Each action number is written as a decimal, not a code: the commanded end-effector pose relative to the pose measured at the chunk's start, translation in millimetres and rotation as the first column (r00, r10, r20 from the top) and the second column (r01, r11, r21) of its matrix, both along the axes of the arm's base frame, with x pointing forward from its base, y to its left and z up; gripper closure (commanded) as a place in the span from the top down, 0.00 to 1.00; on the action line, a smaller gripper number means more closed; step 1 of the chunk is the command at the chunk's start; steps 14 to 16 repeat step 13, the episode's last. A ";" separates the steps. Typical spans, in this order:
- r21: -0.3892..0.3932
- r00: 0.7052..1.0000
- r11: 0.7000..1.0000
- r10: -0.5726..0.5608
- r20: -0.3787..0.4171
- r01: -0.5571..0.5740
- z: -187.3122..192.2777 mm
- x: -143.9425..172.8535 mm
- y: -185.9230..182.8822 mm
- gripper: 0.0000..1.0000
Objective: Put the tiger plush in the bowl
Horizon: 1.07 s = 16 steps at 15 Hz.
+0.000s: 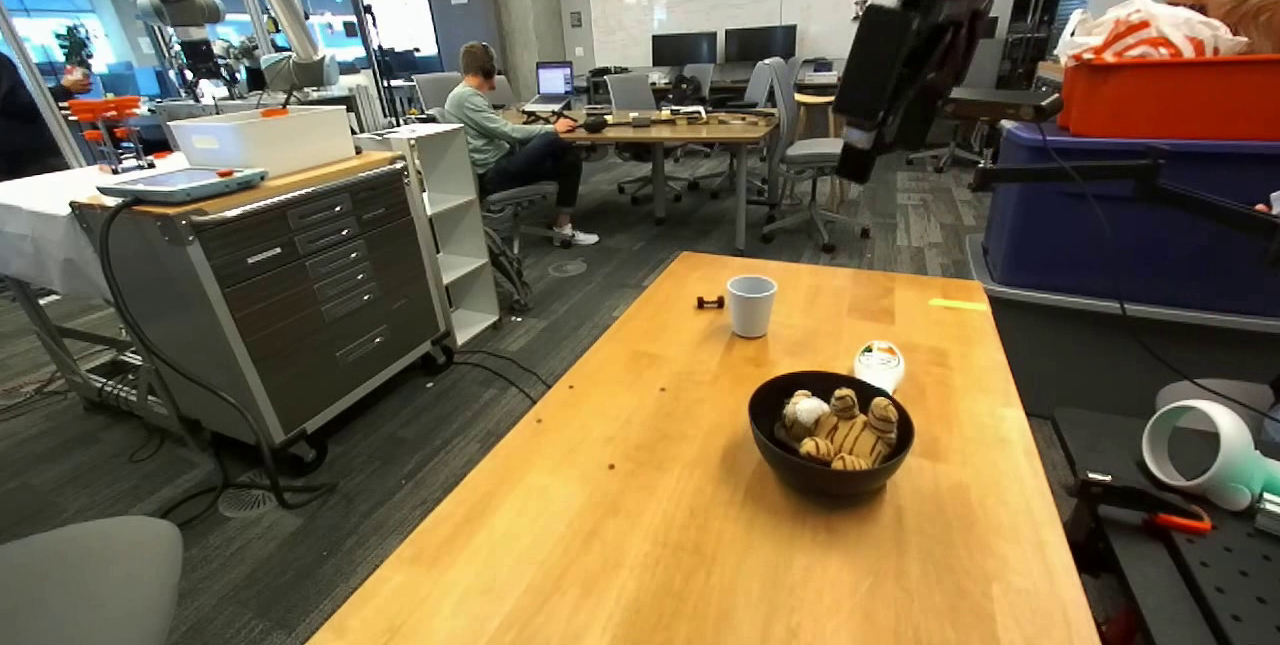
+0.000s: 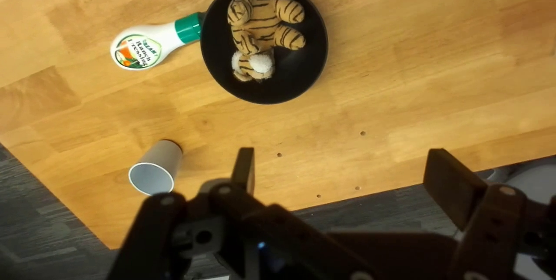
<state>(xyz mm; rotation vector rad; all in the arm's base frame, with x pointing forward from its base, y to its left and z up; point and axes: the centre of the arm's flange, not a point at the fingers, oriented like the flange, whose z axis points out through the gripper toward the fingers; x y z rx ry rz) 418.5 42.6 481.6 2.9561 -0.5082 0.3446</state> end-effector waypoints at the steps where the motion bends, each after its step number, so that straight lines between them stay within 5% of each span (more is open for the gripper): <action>1: 0.003 1.000 1.000 0.002 -0.001 -0.002 9.3 -7.4 4.4 1.00; 16: 0.002 1.000 1.000 0.011 0.004 -0.011 24.8 -21.3 10.9 1.00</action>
